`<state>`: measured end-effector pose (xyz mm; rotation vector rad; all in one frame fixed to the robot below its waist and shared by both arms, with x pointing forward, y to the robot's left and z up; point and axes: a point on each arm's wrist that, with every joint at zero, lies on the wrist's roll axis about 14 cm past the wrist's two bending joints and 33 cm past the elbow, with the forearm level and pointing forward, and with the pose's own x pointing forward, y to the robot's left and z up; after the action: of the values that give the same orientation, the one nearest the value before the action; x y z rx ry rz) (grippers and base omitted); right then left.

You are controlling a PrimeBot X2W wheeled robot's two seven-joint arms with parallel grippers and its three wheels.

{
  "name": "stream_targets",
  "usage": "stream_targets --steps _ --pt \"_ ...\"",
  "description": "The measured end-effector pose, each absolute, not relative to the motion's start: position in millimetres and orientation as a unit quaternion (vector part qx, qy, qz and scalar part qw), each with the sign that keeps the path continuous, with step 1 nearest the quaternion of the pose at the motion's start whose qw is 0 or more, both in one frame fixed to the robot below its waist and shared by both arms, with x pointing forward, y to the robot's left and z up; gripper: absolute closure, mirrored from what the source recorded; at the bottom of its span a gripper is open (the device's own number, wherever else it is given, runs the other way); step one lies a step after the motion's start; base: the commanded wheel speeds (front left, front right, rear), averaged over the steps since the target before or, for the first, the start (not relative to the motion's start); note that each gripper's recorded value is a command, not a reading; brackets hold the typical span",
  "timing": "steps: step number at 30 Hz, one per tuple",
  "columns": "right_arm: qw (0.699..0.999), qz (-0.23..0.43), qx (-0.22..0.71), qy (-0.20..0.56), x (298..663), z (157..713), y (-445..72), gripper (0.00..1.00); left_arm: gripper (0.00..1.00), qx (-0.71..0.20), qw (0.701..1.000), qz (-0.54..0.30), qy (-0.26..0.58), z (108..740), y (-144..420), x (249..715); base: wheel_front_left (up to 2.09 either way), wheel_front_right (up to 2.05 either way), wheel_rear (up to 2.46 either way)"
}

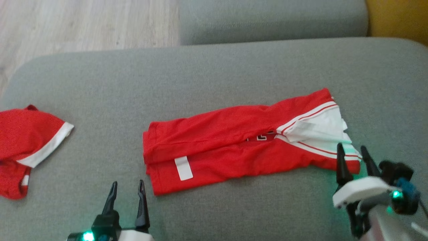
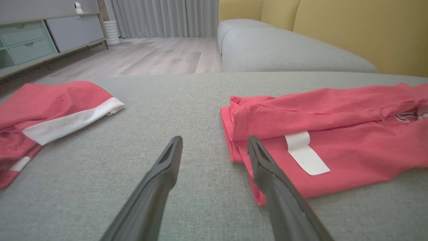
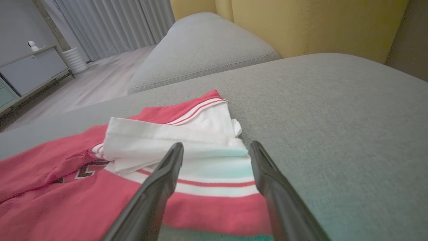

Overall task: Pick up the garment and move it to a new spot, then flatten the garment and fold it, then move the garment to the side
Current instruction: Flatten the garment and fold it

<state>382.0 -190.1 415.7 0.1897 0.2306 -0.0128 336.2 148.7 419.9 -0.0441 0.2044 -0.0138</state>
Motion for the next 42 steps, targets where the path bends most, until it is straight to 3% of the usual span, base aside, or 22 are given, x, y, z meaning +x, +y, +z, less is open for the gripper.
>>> stream_targets --steps 9,14,23,24,25,26,32,38,42 --pt "0.986 -0.024 0.067 0.150 449.3 405.3 -209.1 0.00 0.00 -0.035 0.992 -0.012 0.124 406.1 143.5 359.8 0.00 0.00 0.00" --pt "0.971 -0.026 0.068 0.228 439.5 358.0 -204.5 0.00 0.00 -0.038 0.989 -0.013 0.140 395.4 142.4 364.4 0.00 0.00 0.00" --pt "0.968 0.002 0.083 0.235 450.7 352.3 -180.3 0.00 0.00 -0.034 0.989 -0.010 0.143 392.1 145.2 370.8 0.00 0.00 0.00" --pt "0.968 0.003 0.087 0.237 449.2 351.9 -179.1 0.05 0.00 -0.034 0.989 -0.012 0.142 392.4 144.1 371.3 0.00 0.00 0.00" --pt "0.967 0.003 0.091 0.237 448.4 352.2 -178.2 0.62 0.00 -0.034 0.989 -0.013 0.141 393.0 143.1 371.7 0.00 0.00 0.00" --pt "0.967 0.004 0.094 0.237 447.5 352.5 -177.2 1.00 0.00 -0.035 0.989 -0.015 0.140 393.6 142.1 372.1 0.00 0.00 0.00" --pt "0.970 -0.019 0.123 0.210 447.6 369.2 -190.0 1.00 0.00 -0.036 0.990 -0.027 0.131 399.8 134.8 374.9 0.00 0.00 0.00" --pt "0.977 -0.077 0.126 0.151 428.9 396.6 -243.6 1.00 0.00 -0.037 0.991 -0.046 0.119 408.3 124.4 375.3 0.00 0.00 0.00" --pt "0.983 -0.067 0.122 0.119 426.4 415.1 -240.0 1.00 0.00 -0.037 0.991 -0.054 0.113 412.5 119.6 374.3 0.00 0.00 0.00"
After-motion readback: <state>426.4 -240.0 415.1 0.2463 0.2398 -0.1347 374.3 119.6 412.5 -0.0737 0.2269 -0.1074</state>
